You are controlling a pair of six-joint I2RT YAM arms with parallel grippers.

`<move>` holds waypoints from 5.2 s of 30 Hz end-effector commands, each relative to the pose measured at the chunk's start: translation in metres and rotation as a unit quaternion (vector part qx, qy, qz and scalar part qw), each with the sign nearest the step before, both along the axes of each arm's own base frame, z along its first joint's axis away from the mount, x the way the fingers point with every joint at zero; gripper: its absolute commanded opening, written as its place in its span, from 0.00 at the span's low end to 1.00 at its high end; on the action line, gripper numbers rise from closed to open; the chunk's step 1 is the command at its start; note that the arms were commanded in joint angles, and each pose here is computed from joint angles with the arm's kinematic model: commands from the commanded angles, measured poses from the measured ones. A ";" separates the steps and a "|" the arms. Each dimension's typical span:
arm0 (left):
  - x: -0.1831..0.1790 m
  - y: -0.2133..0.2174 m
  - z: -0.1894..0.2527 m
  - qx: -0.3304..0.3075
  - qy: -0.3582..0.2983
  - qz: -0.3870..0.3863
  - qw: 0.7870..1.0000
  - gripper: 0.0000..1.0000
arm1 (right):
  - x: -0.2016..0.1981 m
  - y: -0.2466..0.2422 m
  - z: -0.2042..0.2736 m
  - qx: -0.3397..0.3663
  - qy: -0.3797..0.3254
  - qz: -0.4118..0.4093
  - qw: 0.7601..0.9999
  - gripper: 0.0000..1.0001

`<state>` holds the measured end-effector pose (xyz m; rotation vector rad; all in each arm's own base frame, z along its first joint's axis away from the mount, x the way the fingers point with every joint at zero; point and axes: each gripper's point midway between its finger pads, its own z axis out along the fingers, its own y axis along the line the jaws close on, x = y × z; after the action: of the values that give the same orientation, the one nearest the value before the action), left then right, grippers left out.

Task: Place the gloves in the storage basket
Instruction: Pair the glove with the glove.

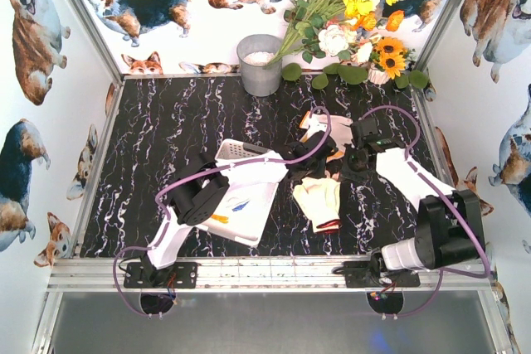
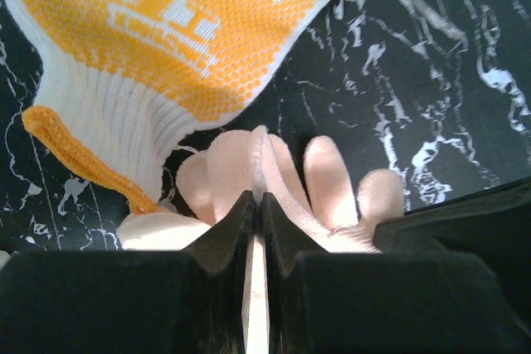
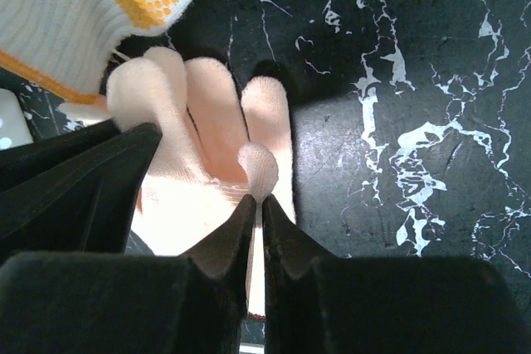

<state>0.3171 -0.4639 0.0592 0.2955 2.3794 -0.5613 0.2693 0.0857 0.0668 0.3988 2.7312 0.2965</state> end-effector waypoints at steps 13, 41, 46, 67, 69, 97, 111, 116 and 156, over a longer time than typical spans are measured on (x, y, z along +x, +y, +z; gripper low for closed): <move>-0.020 0.014 0.056 -0.061 -0.016 -0.024 0.998 0.52 | -0.050 0.003 0.032 0.033 0.029 0.007 0.999 0.54; -0.058 0.011 0.045 -0.106 0.039 -0.052 0.992 0.50 | -0.119 0.032 -0.027 0.123 0.127 0.017 0.984 0.36; -0.059 0.012 0.044 -0.105 0.039 -0.051 0.992 0.50 | -0.116 0.031 -0.028 0.121 0.117 0.017 0.986 0.32; -0.060 0.018 0.045 -0.100 0.033 -0.045 0.993 0.50 | -0.111 0.033 -0.013 0.125 0.082 0.021 0.989 0.05; -0.060 0.017 0.044 -0.100 0.034 -0.046 0.993 0.51 | -0.114 0.036 -0.010 0.137 0.085 0.023 0.987 0.04; -0.078 -0.006 0.006 -0.103 0.077 -0.077 0.989 0.28 | -0.135 0.044 -0.034 0.144 0.150 0.023 0.978 0.04; -0.077 0.037 -0.044 0.002 0.080 -0.023 0.997 0.19 | -0.099 0.034 0.032 0.118 0.028 0.002 0.993 0.44; -0.066 0.033 0.009 -0.038 0.028 -0.019 0.999 0.26 | -0.071 0.036 0.050 0.122 -0.022 -0.013 0.992 0.43; -0.121 0.055 -0.059 -0.059 0.086 -0.038 0.994 0.03 | 0.043 0.069 -0.019 0.086 0.001 0.009 0.996 0.27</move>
<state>0.2139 -0.4234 0.0229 0.2616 2.4203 -0.8470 0.2930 0.1538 0.0470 0.4718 2.7538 0.5754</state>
